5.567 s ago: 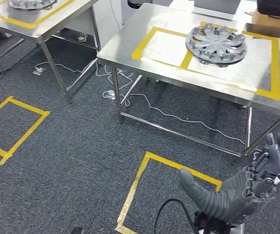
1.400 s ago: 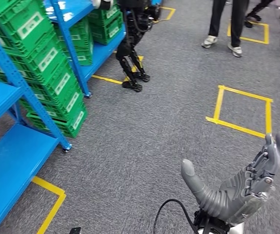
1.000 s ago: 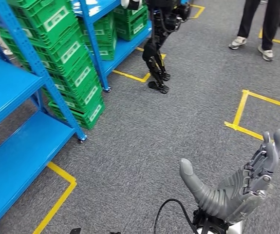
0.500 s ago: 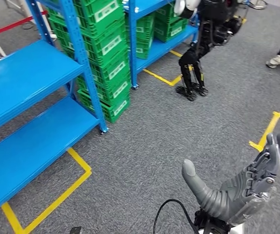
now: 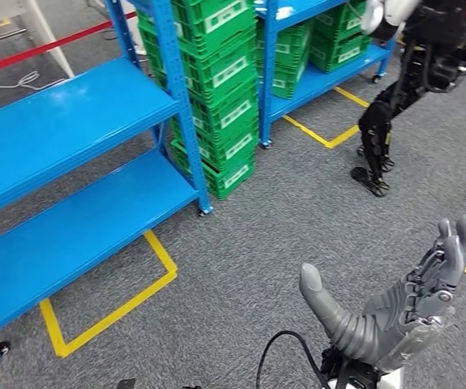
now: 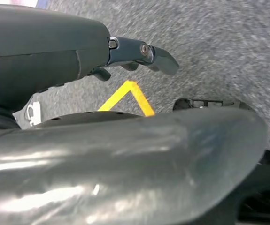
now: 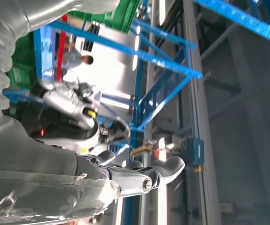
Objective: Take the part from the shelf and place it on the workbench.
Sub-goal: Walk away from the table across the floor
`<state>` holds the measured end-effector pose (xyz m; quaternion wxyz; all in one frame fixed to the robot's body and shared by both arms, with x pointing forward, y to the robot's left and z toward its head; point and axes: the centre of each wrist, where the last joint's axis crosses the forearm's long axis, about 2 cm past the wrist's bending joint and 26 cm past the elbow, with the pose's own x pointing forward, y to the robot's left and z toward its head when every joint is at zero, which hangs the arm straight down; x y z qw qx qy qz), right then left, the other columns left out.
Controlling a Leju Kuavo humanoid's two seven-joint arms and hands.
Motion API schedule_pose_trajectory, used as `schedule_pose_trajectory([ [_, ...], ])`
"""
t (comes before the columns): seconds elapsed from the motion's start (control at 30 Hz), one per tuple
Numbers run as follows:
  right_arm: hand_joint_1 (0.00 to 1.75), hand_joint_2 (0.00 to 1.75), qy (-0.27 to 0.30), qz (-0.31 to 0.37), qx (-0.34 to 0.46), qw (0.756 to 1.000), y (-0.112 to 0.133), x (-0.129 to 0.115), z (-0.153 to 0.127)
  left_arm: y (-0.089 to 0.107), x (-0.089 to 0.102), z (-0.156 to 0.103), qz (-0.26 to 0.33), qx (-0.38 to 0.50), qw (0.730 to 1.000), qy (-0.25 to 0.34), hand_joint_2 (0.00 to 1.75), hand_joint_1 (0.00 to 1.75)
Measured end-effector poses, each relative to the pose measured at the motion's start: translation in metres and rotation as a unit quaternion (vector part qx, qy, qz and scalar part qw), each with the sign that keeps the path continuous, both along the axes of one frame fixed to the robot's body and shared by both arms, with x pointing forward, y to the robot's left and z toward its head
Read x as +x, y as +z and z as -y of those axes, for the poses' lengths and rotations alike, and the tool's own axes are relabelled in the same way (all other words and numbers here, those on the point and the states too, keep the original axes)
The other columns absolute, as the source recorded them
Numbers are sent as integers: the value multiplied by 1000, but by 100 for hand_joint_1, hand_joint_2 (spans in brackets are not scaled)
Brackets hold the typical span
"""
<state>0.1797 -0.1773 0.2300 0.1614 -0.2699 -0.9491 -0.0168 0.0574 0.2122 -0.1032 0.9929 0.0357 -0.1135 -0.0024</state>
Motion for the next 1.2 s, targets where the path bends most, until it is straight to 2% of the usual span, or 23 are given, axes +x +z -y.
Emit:
schedule_pose_trajectory([
  [1.2,0,175,3,-2,3,1000,-1,0,0,0,3,-1,3,1,1000,-3,0,0],
])
